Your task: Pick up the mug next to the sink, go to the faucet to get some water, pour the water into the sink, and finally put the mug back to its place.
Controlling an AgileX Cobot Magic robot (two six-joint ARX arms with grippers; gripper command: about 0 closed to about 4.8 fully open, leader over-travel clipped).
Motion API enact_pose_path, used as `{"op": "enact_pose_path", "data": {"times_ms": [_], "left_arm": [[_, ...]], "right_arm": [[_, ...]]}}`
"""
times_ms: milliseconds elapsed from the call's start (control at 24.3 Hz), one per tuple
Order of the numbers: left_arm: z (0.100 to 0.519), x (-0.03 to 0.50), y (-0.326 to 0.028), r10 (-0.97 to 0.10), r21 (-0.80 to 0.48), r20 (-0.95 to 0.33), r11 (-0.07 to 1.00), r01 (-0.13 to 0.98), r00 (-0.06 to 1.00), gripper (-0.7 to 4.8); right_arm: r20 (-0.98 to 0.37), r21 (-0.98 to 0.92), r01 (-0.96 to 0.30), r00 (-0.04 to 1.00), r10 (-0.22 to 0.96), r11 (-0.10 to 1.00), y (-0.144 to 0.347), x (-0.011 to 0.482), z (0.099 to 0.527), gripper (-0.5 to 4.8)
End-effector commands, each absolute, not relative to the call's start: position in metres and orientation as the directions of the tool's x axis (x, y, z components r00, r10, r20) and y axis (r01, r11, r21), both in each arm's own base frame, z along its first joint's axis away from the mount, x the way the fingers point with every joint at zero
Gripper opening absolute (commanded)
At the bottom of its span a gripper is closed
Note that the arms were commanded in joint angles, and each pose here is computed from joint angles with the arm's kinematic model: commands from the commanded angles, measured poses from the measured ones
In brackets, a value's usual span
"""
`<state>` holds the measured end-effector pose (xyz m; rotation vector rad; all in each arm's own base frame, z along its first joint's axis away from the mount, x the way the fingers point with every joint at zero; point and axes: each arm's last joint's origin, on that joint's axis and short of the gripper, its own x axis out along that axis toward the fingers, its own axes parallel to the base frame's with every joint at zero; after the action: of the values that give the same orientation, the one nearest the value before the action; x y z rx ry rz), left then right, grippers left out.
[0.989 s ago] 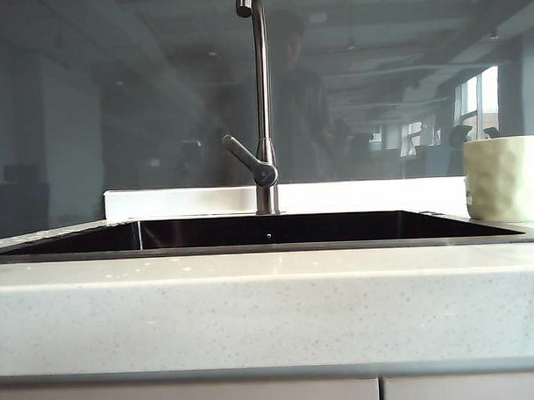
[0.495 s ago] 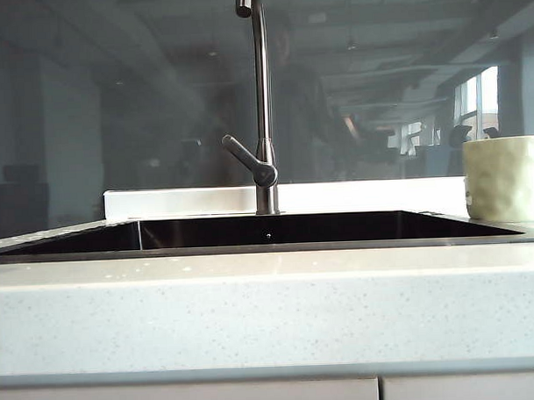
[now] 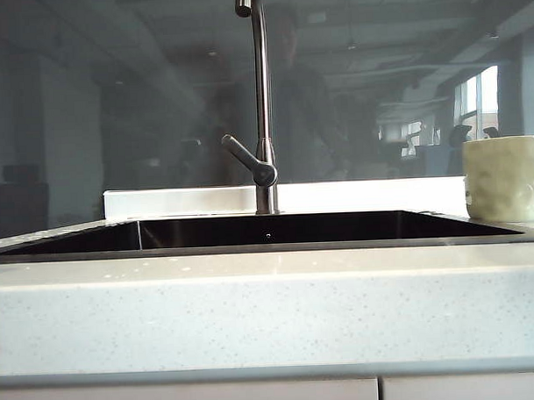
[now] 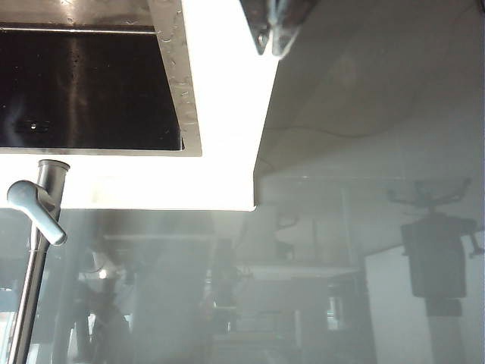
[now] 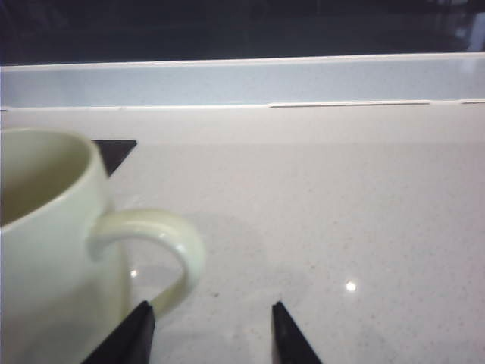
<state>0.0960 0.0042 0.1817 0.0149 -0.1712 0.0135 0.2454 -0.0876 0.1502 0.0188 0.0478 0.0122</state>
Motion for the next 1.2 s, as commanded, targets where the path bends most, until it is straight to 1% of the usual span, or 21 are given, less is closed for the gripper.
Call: {"op": "enact_pose_path", "data": {"times_ms": [41, 577, 824, 865, 948, 1030, 1071, 1113, 1195], "left_arm": [[0.184, 0.096, 0.004, 0.006, 0.011, 0.186, 1.000, -0.008, 0.982, -0.05], [0.184, 0.096, 0.004, 0.006, 0.009, 0.186, 1.000, -0.008, 0.983, -0.05], [0.184, 0.096, 0.004, 0.006, 0.009, 0.185, 1.000, -0.007, 0.983, -0.05], [0.184, 0.096, 0.004, 0.006, 0.009, 0.185, 1.000, -0.008, 0.983, -0.05], [0.184, 0.096, 0.004, 0.006, 0.009, 0.185, 1.000, -0.007, 0.983, -0.05], [0.184, 0.096, 0.004, 0.006, 0.009, 0.185, 1.000, -0.007, 0.983, -0.05], [0.184, 0.096, 0.004, 0.006, 0.009, 0.185, 1.000, -0.007, 0.983, -0.05], [0.184, 0.096, 0.004, 0.006, 0.009, 0.185, 1.000, -0.007, 0.983, -0.05], [0.184, 0.096, 0.004, 0.006, 0.009, 0.185, 1.000, -0.007, 0.983, -0.05]], "right_arm": [[-0.014, 0.002, -0.034, 0.999, 0.034, 0.999, -0.090, 0.253, 0.152, 2.16], [-0.007, -0.001, -0.071, 0.997, 0.071, 0.997, -0.088, 0.277, 0.151, 2.15], [-0.005, -0.003, -0.070, 0.998, 0.070, 0.998, -0.091, 0.285, 0.151, 2.09], [-0.007, -0.001, -0.069, 0.998, 0.069, 0.998, -0.091, 0.285, 0.150, 1.96], [-0.007, -0.001, -0.069, 0.998, 0.069, 0.998, -0.091, 0.285, 0.150, 1.41], [-0.007, -0.001, -0.069, 0.998, 0.069, 0.998, -0.091, 0.285, 0.150, 1.36], [-0.007, -0.001, -0.070, 0.998, 0.070, 0.998, -0.091, 0.285, 0.150, 1.25], [-0.007, -0.001, -0.070, 0.998, 0.070, 0.998, -0.091, 0.285, 0.150, 0.89], [-0.007, -0.001, -0.070, 0.998, 0.070, 0.998, -0.091, 0.285, 0.150, 0.69]]}}
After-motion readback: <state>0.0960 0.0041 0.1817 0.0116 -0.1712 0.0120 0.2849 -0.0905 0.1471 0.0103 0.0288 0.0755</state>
